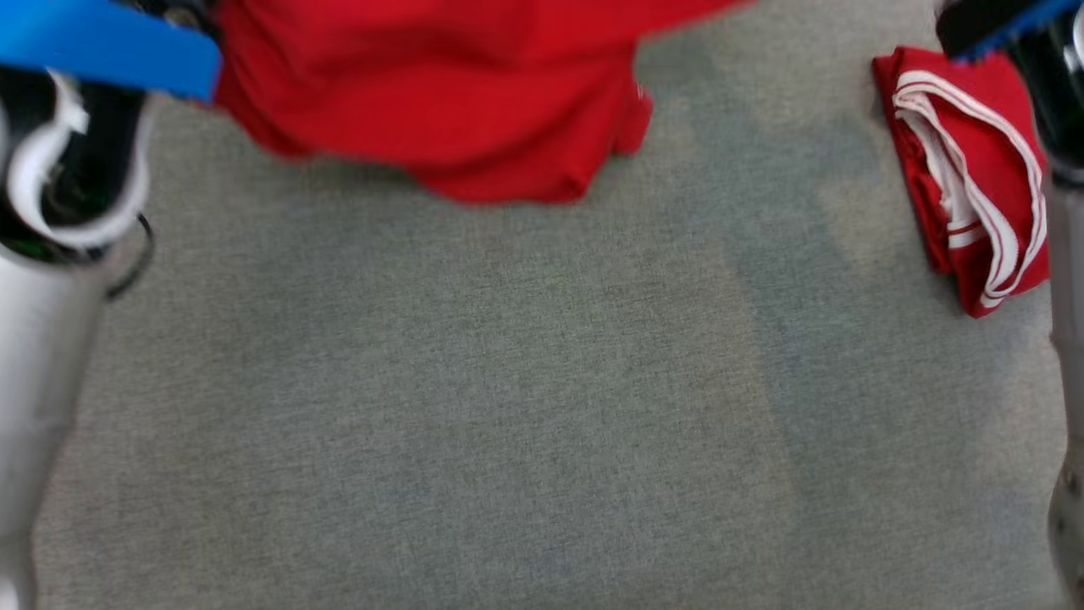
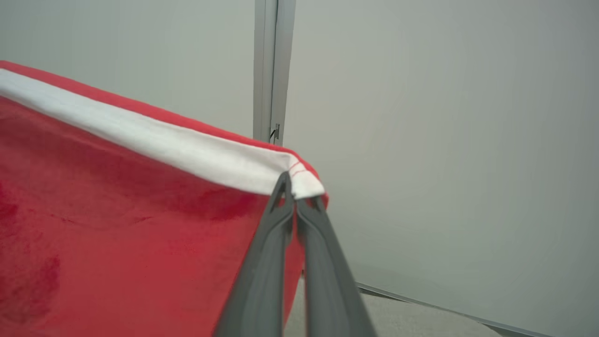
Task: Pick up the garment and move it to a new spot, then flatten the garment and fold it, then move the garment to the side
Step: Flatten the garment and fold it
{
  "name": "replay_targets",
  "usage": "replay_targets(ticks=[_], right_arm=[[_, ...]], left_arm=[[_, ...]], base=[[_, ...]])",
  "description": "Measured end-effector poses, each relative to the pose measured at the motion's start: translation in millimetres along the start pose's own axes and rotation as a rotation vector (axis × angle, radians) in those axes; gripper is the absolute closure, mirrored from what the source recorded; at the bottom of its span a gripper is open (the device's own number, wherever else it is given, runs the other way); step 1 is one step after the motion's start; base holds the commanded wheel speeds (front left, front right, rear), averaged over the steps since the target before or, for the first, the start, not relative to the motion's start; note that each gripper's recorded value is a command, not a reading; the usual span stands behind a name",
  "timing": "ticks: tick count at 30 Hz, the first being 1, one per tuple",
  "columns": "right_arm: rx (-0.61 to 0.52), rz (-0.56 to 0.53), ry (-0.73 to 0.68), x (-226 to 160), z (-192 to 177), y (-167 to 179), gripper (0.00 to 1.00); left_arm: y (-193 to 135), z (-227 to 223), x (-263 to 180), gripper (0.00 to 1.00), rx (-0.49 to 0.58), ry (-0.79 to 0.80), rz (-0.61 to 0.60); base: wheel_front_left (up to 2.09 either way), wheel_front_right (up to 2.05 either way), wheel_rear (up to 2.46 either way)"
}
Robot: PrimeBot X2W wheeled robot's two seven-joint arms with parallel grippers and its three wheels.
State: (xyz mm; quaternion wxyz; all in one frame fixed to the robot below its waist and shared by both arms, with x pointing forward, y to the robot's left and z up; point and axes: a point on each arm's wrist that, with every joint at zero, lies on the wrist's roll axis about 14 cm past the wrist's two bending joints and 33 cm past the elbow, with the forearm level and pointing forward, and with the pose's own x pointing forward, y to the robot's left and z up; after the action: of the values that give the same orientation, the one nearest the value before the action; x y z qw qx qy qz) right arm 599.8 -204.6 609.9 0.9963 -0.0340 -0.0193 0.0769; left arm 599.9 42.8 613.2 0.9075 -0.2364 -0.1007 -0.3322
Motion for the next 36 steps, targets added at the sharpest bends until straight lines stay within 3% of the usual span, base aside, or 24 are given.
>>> replay_targets(ticks=[3,8,13,15,18,25,28,32,36], right_arm=[[-0.034,0.003,-0.046,22.8,5.3,-1.3,1.0],[-0.085,0.004,-0.287,36.5,63.1,-4.0,1.0],[-0.121,0.037,-0.378,33.2,73.3,6.1,1.0],[-0.147,0.082,-0.313,30.5,49.8,18.2,1.0],[-0.132,0.115,-0.144,13.3,-15.2,23.8,1.0],[-0.061,0.194,0.194,-64.5,-122.6,42.4,1.0],[-0.031,0.22,0.282,-101.3,-141.6,46.6,1.0],[0.101,0.245,0.293,-140.3,-135.6,60.6,1.0],[0.156,0.238,0.348,-182.7,-139.1,57.4,1.0]], left_arm=[[19.2,12.3,12.9,1.0,0.048,-0.045,0.019],[22.1,72.3,29.8,1.0,0.171,-0.245,0.015],[15.7,78.7,24.5,1.0,0.169,-0.272,0.022],[12.2,57.9,15.1,1.0,0.125,-0.222,0.026],[9.5,-2.7,-13.9,1.0,0.057,-0.055,0.048],[-11.5,-110.3,-118.4,1.0,-0.106,0.292,0.14],[-23.5,-122.0,-156.5,1.0,-0.13,0.353,0.17],[-44.1,-120.2,-199.0,1.0,-0.162,0.369,0.206],[-62.8,-122.6,-239.7,1.0,-0.181,0.406,0.237]], base=[[0.0,0.0,0.0],[0.0,0.0,0.0],[0.0,0.0,0.0],[0.0,0.0,0.0],[0.0,0.0,0.0],[0.0,0.0,0.0],[0.0,0.0,0.0],[0.0,0.0,0.0],[0.0,0.0,0.0]])
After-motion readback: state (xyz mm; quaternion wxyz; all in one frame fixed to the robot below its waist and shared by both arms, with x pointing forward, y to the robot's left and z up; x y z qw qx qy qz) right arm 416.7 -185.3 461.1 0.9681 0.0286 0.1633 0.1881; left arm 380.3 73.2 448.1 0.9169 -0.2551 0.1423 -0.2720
